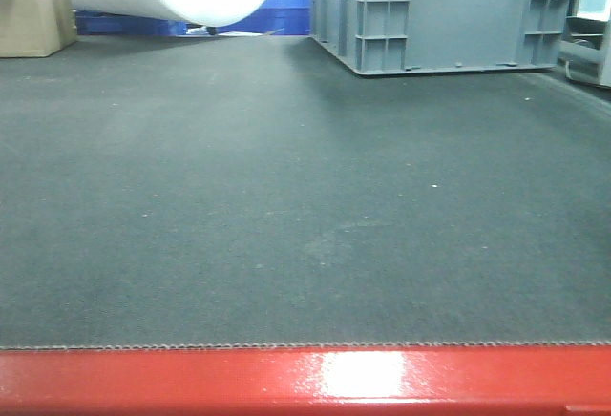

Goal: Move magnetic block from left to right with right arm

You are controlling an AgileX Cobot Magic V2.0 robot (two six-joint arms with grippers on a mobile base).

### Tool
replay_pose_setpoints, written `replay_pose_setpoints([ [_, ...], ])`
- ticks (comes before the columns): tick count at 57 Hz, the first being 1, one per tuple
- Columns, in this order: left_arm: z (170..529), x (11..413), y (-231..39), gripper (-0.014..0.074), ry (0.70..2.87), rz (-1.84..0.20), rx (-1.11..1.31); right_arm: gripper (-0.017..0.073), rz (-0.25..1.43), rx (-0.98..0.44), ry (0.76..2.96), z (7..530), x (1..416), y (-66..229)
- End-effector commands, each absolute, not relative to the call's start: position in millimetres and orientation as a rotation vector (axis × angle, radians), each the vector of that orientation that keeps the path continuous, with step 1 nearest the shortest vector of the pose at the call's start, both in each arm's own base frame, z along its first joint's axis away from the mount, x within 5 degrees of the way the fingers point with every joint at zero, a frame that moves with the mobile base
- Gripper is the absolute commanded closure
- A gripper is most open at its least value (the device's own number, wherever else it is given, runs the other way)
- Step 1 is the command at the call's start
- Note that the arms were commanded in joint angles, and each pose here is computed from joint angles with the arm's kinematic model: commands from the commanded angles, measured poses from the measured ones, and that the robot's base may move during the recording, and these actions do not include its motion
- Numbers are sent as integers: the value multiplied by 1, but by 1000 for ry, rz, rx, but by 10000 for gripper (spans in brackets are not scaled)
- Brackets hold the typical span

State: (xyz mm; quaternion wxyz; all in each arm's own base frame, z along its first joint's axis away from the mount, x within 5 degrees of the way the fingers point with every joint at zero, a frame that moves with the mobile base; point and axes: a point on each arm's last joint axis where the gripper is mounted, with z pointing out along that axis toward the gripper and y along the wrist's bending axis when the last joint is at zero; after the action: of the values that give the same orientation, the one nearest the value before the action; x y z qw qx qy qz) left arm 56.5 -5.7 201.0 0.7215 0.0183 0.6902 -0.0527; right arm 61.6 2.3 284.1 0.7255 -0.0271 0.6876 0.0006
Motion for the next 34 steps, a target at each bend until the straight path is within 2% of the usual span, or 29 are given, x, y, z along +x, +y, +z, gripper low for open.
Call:
replay_pose_setpoints([
  [1, 206, 55, -5, 720, 1440, -129, 31, 313, -17, -69, 1416, 301, 60, 2],
  [34, 206, 55, -5, 720, 1440, -129, 31, 313, -17, -69, 1416, 301, 60, 2],
])
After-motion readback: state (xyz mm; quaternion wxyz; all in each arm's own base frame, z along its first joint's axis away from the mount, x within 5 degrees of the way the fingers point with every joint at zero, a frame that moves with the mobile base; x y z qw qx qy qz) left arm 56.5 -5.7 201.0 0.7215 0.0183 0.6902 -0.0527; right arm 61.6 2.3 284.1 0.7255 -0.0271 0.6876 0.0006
